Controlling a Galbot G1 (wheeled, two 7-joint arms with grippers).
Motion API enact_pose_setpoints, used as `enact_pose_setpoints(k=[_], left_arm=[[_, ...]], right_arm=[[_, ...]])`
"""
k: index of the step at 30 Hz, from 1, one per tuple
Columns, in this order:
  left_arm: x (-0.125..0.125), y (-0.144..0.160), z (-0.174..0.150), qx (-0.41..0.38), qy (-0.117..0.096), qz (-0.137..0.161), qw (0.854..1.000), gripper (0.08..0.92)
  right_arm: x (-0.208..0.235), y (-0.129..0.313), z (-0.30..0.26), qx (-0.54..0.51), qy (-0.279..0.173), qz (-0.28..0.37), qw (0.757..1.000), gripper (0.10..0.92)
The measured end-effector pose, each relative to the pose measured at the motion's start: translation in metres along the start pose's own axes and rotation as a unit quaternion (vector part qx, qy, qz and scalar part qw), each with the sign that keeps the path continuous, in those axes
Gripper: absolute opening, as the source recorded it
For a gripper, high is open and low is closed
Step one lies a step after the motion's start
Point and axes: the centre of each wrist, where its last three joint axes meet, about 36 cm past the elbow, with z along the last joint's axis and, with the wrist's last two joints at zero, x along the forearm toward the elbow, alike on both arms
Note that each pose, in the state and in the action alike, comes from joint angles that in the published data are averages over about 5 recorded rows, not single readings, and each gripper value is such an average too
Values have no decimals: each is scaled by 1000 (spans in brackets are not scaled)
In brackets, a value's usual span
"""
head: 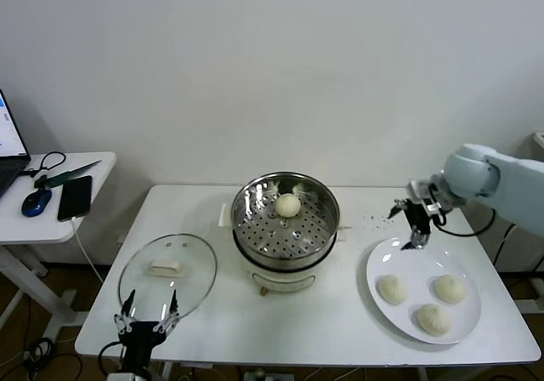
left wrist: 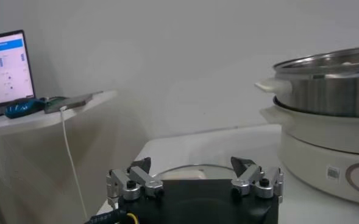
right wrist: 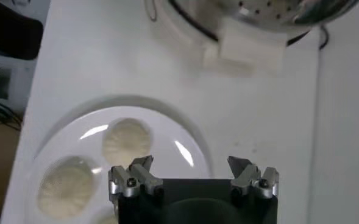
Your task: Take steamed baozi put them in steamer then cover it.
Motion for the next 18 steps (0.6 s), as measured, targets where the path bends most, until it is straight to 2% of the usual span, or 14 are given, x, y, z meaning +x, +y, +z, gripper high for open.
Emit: enact_pose_setpoints(k=[9, 18], left_arm=[[3, 3, 6, -3, 7, -3, 1000, 823], [3, 3, 8, -5, 11, -4, 1000, 823]], right_arm=[[-52, 22, 8, -25, -1, -47, 999, 823], [-81, 25, 5, -25, 8, -63, 998, 823]])
